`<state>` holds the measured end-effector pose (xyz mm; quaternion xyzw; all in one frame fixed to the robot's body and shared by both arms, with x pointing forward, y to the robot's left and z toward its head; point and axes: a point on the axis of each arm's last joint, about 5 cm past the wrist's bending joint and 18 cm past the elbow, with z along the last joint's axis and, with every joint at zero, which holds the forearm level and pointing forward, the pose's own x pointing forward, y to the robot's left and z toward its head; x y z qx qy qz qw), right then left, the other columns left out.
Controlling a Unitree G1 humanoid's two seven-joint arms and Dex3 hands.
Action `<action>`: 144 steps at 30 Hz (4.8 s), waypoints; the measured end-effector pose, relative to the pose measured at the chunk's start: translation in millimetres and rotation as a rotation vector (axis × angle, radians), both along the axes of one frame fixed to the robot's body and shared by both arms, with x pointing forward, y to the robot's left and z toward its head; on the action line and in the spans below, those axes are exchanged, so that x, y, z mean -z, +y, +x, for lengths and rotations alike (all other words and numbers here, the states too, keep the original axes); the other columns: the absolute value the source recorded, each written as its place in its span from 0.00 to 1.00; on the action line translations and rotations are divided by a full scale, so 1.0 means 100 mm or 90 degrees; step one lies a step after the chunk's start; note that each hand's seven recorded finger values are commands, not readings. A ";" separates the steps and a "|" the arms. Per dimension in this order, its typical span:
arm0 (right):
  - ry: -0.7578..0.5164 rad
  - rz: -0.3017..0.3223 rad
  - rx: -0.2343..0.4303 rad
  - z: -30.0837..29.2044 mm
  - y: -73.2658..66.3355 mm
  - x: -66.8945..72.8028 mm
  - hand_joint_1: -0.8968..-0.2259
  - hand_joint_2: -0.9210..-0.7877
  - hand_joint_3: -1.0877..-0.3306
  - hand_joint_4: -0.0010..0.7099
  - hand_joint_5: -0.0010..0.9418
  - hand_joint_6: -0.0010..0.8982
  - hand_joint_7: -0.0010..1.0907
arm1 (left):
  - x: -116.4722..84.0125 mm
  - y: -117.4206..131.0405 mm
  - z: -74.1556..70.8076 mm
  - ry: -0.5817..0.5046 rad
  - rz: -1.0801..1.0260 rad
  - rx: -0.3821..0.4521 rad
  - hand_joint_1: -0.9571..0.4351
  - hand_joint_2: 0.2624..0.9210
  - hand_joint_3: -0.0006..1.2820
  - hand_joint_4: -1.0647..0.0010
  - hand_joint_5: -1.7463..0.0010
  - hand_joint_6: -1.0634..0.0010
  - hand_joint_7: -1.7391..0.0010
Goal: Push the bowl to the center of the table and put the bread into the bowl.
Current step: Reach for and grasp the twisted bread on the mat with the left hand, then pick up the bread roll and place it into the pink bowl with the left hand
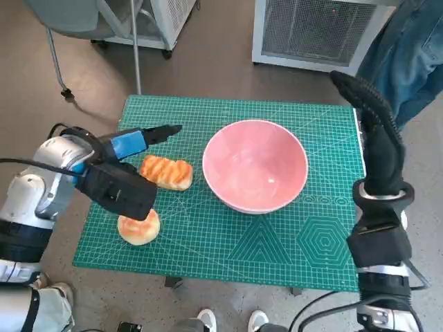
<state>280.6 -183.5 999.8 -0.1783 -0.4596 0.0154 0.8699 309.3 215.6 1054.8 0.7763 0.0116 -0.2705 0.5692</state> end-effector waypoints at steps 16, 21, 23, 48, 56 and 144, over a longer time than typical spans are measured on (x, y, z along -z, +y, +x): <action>0.006 0.005 -0.002 -0.007 0.00 0.02 0.42 0.00 0.32 0.31 0.02 0.00 0.55 | 0.07 -0.03 0.04 0.014 0.012 -0.014 0.47 0.60 0.00 1.00 1.00 0.95 1.00; 0.010 0.009 -0.002 -0.016 0.00 0.04 0.43 0.00 0.32 0.31 0.02 0.00 0.54 | 0.17 -0.04 0.07 0.023 0.016 -0.011 0.48 0.60 0.00 1.00 1.00 0.94 0.99; 0.012 0.014 -0.003 -0.019 -0.01 0.05 0.43 0.00 0.32 0.30 0.02 0.00 0.54 | 0.22 -0.04 0.09 0.027 0.014 -0.011 0.48 0.61 0.00 1.00 1.00 0.93 0.99; 0.012 0.038 -0.009 -0.059 -0.01 0.06 0.42 0.00 0.32 0.30 0.01 0.00 0.54 | 0.66 -0.13 0.23 0.041 0.131 -0.022 0.55 0.64 0.01 0.97 0.99 0.86 0.98; 0.016 0.043 -0.010 -0.078 0.00 0.08 0.42 0.00 0.32 0.30 0.01 0.00 0.54 | 0.76 -0.12 0.25 0.034 0.136 -0.026 0.65 0.71 0.02 0.91 0.99 0.78 0.96; 0.022 0.061 -0.040 -0.098 0.01 0.09 0.41 0.00 0.31 0.30 0.01 0.00 0.52 | -0.41 -1.26 0.21 -0.314 -0.056 0.346 0.69 0.82 0.24 0.34 0.33 0.47 0.26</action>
